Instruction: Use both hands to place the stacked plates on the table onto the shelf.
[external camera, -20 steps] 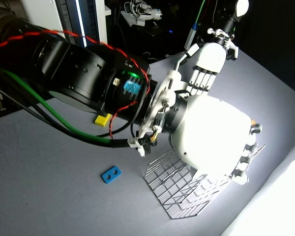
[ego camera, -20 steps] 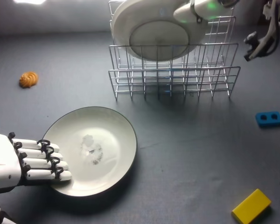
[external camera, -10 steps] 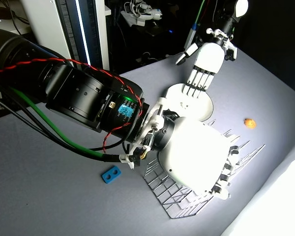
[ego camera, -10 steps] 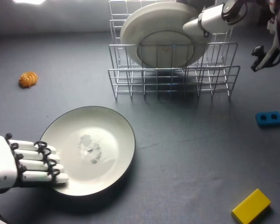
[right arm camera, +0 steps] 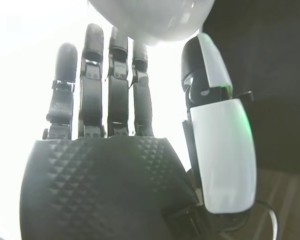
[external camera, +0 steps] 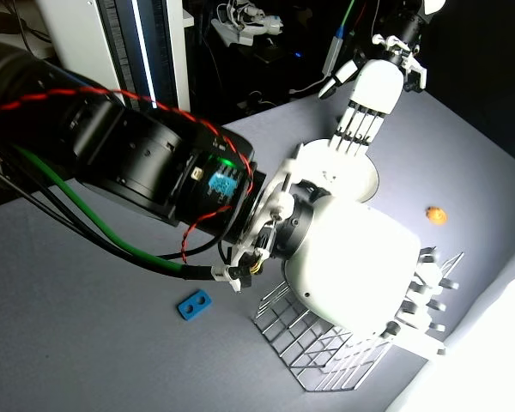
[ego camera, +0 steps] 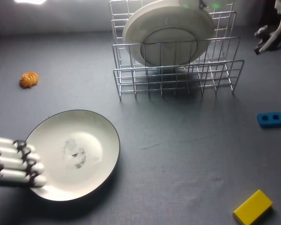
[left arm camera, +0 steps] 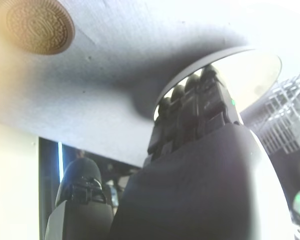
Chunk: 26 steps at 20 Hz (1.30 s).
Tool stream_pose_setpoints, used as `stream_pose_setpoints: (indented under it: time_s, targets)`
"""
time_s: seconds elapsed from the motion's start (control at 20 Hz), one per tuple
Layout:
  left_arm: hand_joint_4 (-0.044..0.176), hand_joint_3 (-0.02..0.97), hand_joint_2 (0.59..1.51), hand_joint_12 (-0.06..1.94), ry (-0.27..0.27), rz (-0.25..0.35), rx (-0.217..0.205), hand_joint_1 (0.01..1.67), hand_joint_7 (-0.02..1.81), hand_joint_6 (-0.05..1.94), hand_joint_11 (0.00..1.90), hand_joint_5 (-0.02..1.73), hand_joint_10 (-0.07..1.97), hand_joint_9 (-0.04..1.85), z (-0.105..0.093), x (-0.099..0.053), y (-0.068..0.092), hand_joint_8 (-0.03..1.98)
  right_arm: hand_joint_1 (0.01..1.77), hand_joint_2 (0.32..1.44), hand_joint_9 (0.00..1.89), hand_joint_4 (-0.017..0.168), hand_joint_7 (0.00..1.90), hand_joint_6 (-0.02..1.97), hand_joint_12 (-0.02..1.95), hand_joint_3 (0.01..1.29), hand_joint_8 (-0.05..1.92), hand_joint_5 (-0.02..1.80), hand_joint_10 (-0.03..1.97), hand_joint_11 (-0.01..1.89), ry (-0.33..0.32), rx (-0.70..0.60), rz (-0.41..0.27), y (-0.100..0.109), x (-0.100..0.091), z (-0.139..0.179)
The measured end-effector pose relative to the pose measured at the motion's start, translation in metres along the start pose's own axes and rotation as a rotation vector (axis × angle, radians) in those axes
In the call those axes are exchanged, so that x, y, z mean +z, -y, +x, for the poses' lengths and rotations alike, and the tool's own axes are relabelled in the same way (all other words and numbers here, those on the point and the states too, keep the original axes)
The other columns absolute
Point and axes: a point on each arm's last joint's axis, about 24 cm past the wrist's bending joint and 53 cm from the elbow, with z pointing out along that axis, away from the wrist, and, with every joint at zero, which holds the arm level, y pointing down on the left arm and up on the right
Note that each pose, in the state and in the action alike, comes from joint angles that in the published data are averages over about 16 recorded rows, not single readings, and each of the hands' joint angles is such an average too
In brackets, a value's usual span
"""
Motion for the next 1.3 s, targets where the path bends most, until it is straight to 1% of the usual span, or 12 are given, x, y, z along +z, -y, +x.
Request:
stream_pose_setpoints:
  time_s: [0.2,0.3,0.4,0.5,0.65,0.75,0.95,1.1,1.3]
  targets:
    - [0.000,0.011,1.156,0.02,0.041,-0.022,-0.001,0.02,0.04,0.02,0.02,0.06,0.00,0.02,-0.014,0.003,-0.005,0.01,0.91,1.08,0.26,-0.002,0.39,0.08,1.02,0.01,0.05,0.34,0.28,0.06,-0.010,-0.030,-0.050,-0.026,-0.006,0.001]
    - [0.001,0.011,1.155,0.02,0.062,-0.040,-0.004,0.02,0.03,0.02,0.02,0.06,0.00,0.02,-0.021,0.007,-0.008,0.01,0.90,1.07,0.18,-0.002,0.29,0.06,0.91,0.01,0.03,0.27,0.22,0.02,-0.020,-0.058,-0.077,-0.039,-0.011,0.004]
    - [0.001,0.011,1.155,0.01,0.081,-0.062,-0.010,0.02,0.03,0.02,0.02,0.06,0.00,0.02,-0.027,0.010,-0.013,0.01,0.92,1.04,0.12,-0.002,0.21,0.05,0.76,0.01,0.03,0.20,0.16,0.01,-0.034,-0.092,-0.105,-0.052,-0.016,0.010]
    - [0.001,0.011,1.157,0.01,0.091,-0.086,-0.021,0.02,0.03,0.02,0.02,0.06,0.00,0.02,-0.030,0.013,-0.019,0.01,0.95,1.01,0.07,-0.002,0.14,0.04,0.61,0.01,0.03,0.14,0.12,0.01,-0.050,-0.133,-0.134,-0.064,-0.022,0.018]
    - [0.001,0.011,1.158,0.01,0.092,-0.126,-0.049,0.02,0.03,0.02,0.02,0.06,-0.01,0.01,-0.027,0.017,-0.028,0.01,1.02,0.97,0.03,-0.002,0.06,0.04,0.38,0.01,0.03,0.07,0.05,0.01,-0.076,-0.206,-0.174,-0.079,-0.033,0.033]
    - [0.001,0.011,1.158,0.01,0.092,-0.152,-0.078,0.02,0.03,0.02,0.02,0.05,-0.02,0.00,-0.024,0.019,-0.034,0.01,1.06,0.96,0.02,-0.002,0.03,0.04,0.27,0.01,0.03,0.04,0.02,0.02,-0.096,-0.254,-0.199,-0.087,-0.040,0.044]
    - [-0.001,0.011,1.159,0.01,0.088,-0.194,-0.157,0.02,0.02,0.00,0.02,0.05,-0.03,-0.01,-0.014,0.020,-0.043,0.01,1.07,0.96,0.01,0.000,0.02,0.04,0.17,0.01,0.03,0.02,0.01,0.02,-0.137,-0.354,-0.245,-0.100,-0.054,0.069]
    - [-0.002,0.011,1.157,0.01,0.085,-0.216,-0.226,0.02,0.02,0.00,0.02,0.03,-0.04,-0.02,-0.004,0.020,-0.046,0.00,1.11,0.95,0.02,0.001,0.02,0.04,0.06,0.01,0.03,0.02,0.01,0.02,-0.167,-0.423,-0.277,-0.105,-0.064,0.089]
    - [-0.005,0.011,1.154,0.02,0.082,-0.237,-0.317,0.02,0.01,-0.02,0.03,0.02,-0.05,-0.02,0.007,0.019,-0.047,0.00,1.10,0.96,0.02,0.002,0.02,0.04,0.01,0.01,0.03,0.02,0.01,0.02,-0.212,-0.524,-0.317,-0.107,-0.074,0.119]
